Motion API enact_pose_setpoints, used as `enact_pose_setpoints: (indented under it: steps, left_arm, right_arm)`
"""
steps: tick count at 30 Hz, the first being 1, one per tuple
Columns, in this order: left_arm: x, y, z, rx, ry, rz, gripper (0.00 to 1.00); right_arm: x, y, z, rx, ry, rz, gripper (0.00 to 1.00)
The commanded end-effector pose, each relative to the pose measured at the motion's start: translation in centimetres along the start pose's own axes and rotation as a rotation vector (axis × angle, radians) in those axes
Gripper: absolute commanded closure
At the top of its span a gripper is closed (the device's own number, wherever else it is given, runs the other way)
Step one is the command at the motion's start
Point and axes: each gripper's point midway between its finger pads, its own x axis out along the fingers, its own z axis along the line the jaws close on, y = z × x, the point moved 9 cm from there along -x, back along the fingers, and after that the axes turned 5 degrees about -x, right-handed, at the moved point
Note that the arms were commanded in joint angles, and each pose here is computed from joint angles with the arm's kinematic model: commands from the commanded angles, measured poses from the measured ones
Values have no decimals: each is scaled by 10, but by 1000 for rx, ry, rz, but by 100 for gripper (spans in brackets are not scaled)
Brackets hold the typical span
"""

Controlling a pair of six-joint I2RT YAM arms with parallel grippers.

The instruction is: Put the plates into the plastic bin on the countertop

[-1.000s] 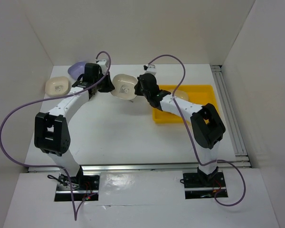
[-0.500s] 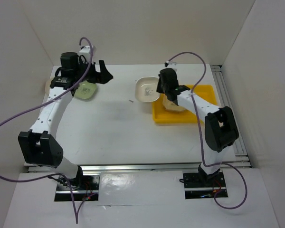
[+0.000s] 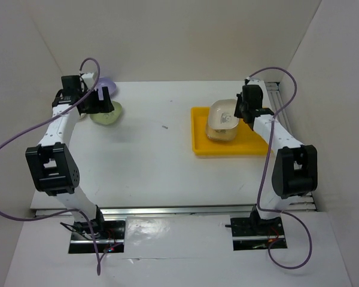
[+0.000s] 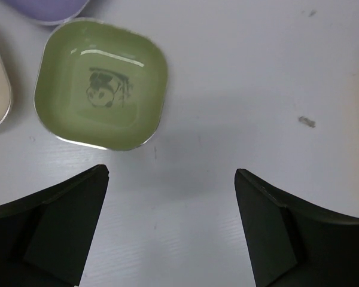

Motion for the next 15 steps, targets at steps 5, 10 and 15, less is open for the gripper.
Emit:
enact_pose_setpoints:
  steps: [5, 10, 15]
  left_arm:
    - [13, 10, 25, 18, -11, 23, 0]
    - [13, 9, 25, -8, -25, 2, 0]
    - [22, 15, 32, -86, -108, -15, 0]
  right_arm:
    - [-2, -17, -7, 4, -52, -47, 16]
    - [-23, -42, 9, 13, -144, -165, 0]
    - [-56, -47, 31, -6, -247, -258, 0]
